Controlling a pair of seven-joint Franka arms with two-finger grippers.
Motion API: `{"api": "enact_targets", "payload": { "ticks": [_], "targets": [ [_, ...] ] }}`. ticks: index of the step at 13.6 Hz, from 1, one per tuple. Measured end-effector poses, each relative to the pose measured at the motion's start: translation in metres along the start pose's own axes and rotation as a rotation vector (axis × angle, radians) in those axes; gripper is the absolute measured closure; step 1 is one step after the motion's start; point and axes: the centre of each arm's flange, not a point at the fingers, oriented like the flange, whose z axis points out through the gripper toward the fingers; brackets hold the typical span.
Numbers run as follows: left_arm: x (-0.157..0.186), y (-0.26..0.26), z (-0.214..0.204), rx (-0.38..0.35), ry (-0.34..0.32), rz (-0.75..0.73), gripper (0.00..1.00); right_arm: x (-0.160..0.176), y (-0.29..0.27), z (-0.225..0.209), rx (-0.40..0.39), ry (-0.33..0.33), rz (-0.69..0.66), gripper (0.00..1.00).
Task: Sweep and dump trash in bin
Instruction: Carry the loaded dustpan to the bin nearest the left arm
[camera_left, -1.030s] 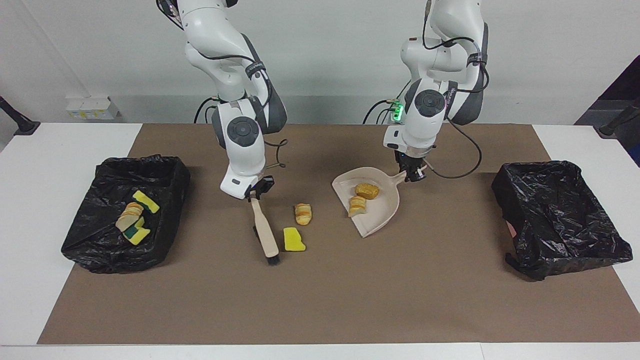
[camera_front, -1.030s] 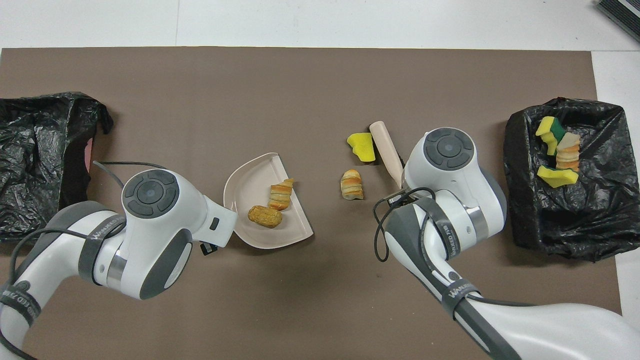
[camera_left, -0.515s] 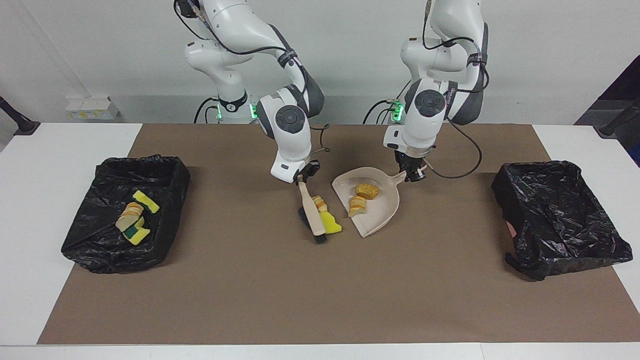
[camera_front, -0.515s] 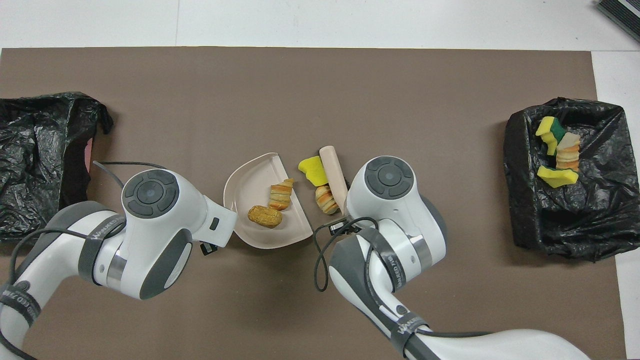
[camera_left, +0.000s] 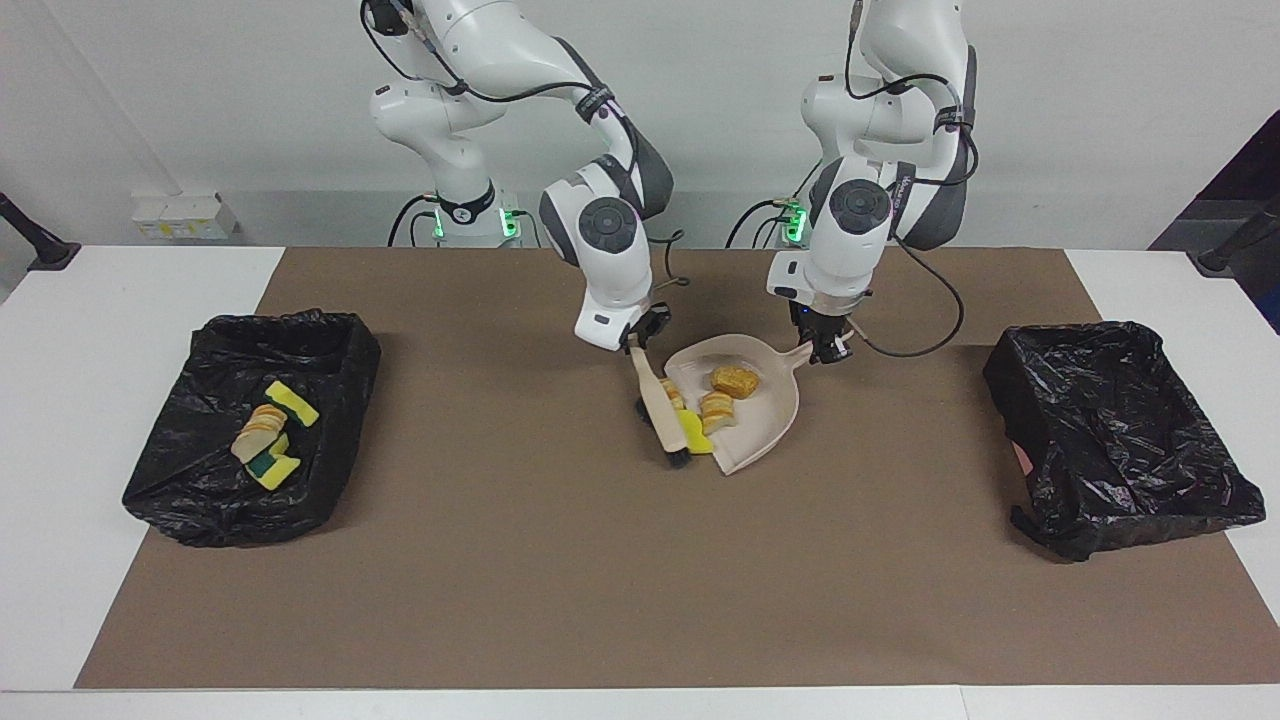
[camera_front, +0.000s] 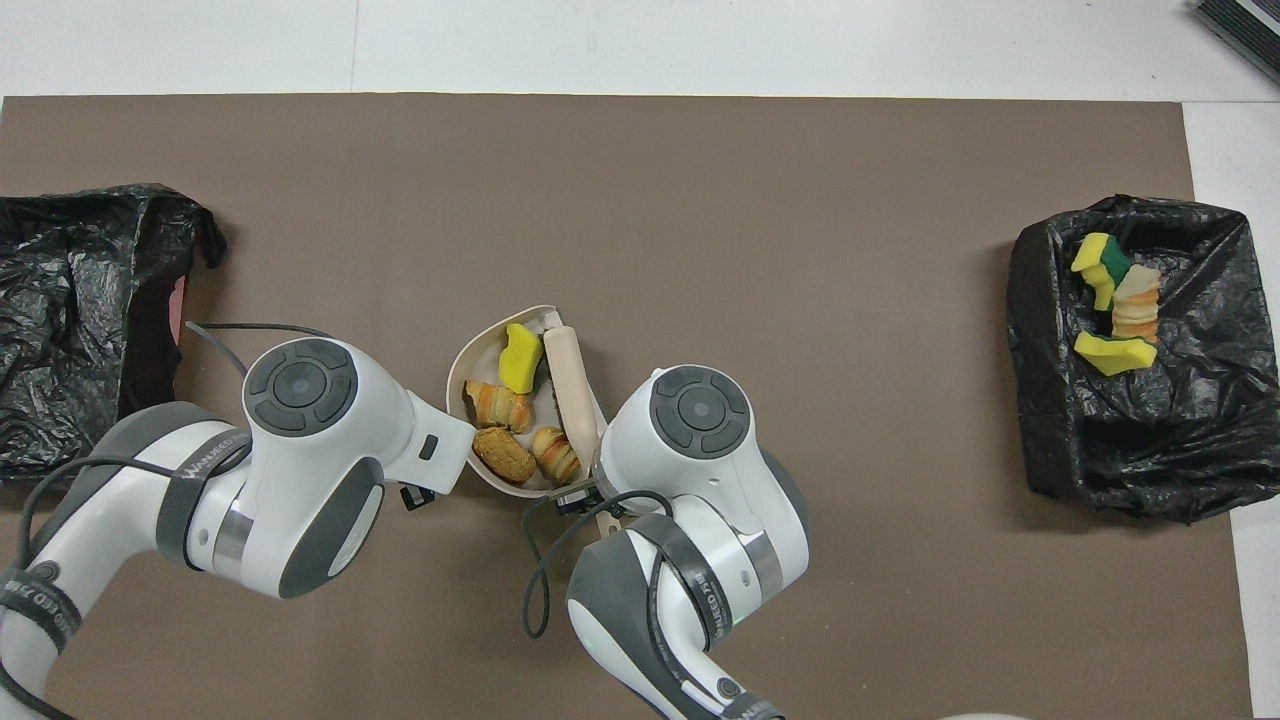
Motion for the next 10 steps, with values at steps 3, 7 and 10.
{"api": "enact_targets", "payload": {
  "ticks": [3,7,10],
  "targets": [
    [-0.003,-0.003,0.000,-0.010,0.008,-0.041,0.69,0.011,0.029,-0.008,-0.005,-0.008,0.048,0.74],
    [-0.020,-0.020,-0.001,-0.062,0.063,-0.150,0.69,0.014,0.058,-0.035,-0.123,-0.071,0.043,0.74],
    [-0.036,-0.034,-0.019,-0.045,0.099,-0.207,0.69,-0.005,0.020,-0.038,-0.179,-0.049,0.118,0.74]
  ]
}}
